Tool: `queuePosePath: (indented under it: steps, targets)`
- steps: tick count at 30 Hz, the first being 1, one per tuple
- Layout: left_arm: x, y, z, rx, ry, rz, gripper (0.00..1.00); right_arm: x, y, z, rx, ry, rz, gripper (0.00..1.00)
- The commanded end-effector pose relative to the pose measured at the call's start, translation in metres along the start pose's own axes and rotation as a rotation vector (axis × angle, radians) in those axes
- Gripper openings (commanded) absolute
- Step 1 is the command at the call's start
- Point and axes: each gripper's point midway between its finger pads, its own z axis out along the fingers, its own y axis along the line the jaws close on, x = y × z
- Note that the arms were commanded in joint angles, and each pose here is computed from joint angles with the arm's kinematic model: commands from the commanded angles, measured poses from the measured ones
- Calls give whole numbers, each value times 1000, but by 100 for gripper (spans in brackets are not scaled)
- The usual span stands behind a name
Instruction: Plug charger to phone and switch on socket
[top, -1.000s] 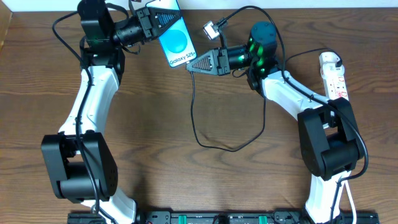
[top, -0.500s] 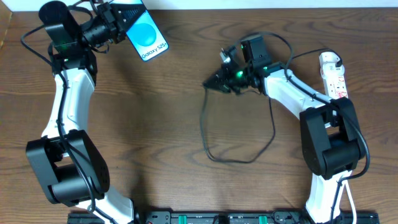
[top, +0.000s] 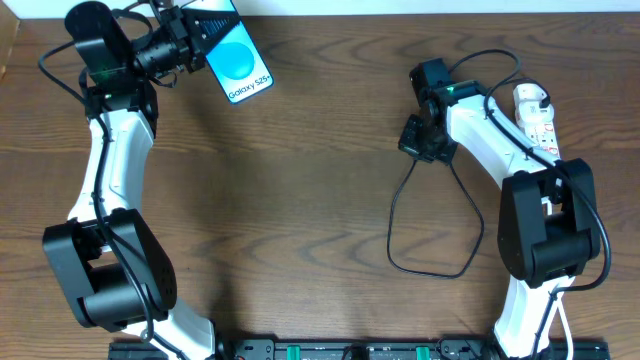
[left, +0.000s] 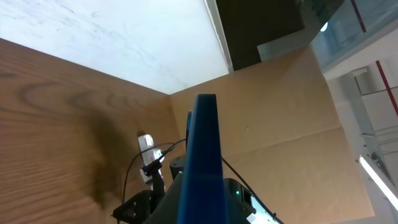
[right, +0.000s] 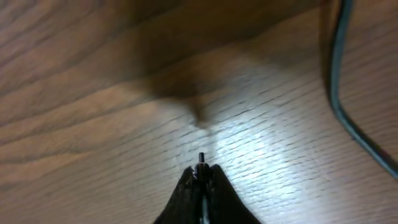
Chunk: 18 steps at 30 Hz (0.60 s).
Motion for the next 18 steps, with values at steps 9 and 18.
queuePosePath:
  steps: [9, 18]
  targets:
    - [2, -20, -3, 21, 15, 35, 7, 12, -1, -1, 39, -8, 38, 68]
    - [6, -21, -3, 30, 38, 39, 7, 29, 18, 0, 83, -77, 79, 71]
